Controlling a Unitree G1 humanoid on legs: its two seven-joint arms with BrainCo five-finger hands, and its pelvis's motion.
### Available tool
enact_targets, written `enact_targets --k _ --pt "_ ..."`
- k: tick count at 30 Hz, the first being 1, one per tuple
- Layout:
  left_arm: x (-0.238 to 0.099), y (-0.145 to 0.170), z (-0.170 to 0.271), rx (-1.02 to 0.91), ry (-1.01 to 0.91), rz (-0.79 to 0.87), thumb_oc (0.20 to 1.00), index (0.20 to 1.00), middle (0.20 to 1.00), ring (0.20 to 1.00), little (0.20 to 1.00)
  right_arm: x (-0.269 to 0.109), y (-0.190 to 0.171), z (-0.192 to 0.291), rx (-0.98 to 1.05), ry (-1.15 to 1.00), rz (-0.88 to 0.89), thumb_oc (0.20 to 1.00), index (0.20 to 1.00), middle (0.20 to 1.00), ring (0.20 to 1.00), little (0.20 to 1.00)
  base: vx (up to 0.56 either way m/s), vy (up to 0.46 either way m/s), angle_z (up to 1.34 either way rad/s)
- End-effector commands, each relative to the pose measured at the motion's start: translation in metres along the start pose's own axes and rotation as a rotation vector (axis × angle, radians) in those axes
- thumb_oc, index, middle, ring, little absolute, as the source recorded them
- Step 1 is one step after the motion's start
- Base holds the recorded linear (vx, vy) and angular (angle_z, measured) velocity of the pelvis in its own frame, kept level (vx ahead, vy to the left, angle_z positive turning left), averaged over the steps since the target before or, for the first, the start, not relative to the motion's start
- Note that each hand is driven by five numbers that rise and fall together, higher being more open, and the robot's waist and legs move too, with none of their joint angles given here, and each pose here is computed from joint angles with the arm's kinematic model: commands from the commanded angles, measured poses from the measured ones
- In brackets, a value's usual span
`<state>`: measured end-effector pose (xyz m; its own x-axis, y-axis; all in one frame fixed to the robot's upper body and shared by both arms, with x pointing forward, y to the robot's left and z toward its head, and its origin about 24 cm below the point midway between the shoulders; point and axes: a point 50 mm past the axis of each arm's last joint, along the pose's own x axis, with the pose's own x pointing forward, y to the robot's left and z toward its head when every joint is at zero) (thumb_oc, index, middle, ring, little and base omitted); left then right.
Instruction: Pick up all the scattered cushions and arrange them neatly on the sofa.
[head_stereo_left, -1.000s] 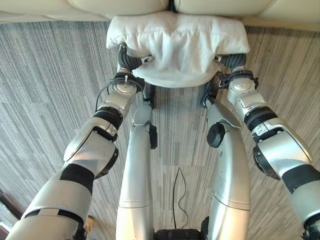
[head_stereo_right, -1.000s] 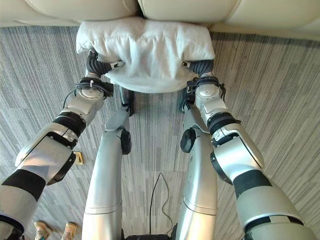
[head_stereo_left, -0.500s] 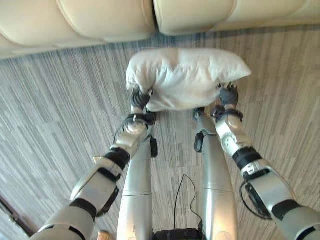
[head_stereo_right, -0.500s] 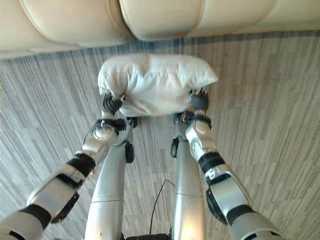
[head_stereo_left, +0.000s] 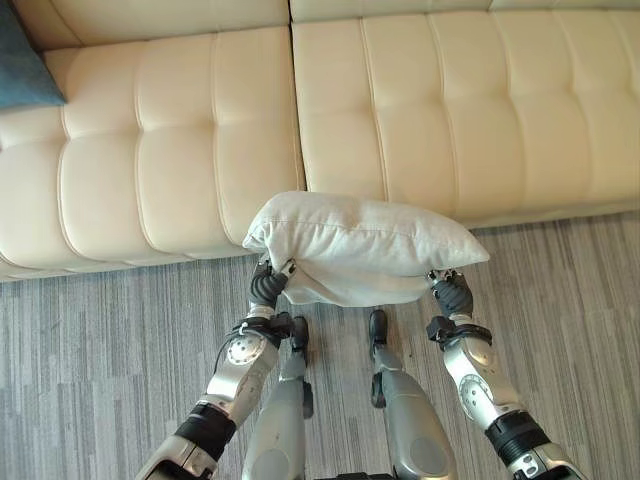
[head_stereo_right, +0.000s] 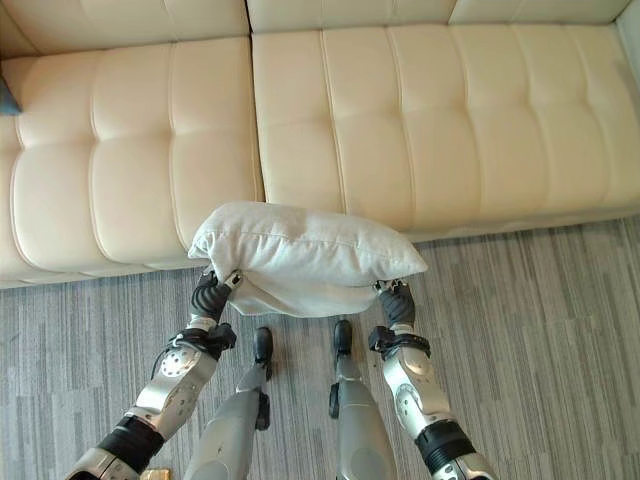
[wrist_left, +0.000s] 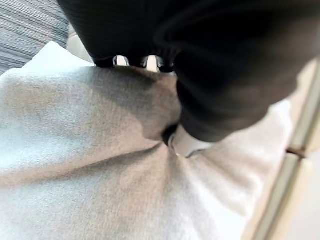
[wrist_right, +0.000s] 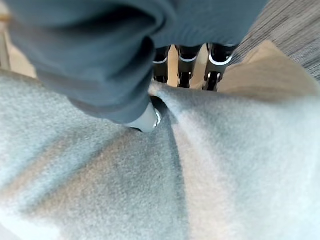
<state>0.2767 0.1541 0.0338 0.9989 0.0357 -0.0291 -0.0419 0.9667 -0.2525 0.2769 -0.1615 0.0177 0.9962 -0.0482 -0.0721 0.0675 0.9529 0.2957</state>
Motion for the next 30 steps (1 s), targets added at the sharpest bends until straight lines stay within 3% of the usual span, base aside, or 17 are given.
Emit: enact_targets --k 1,12,30 --pt "-0.009 -0.038 0.030 -0.022 -0.174 -0.226 0.200 0.200 0.200 0.200 0.200 -0.009 0.040 0.020 -0.020 -0.127 0.248 0.200 0.200 0.200 0.200 0.200 0.10 0.047 -0.01" --pt "-0.036 -0.004 0.048 0.065 -0.246 -0.143 0.200 0.200 0.200 0.200 0.200 -0.024 0.056 0.066 -0.197 -0.345 0.381 0.200 0.200 0.200 0.200 0.200 0.09 0.069 0.00" --pt "-0.019 -0.018 0.057 0.104 -0.296 -0.131 0.200 0.200 0.200 0.200 0.200 -0.019 0.036 0.061 -0.215 -0.321 0.250 0.200 0.200 0.200 0.200 0.200 0.07 0.100 0.06"
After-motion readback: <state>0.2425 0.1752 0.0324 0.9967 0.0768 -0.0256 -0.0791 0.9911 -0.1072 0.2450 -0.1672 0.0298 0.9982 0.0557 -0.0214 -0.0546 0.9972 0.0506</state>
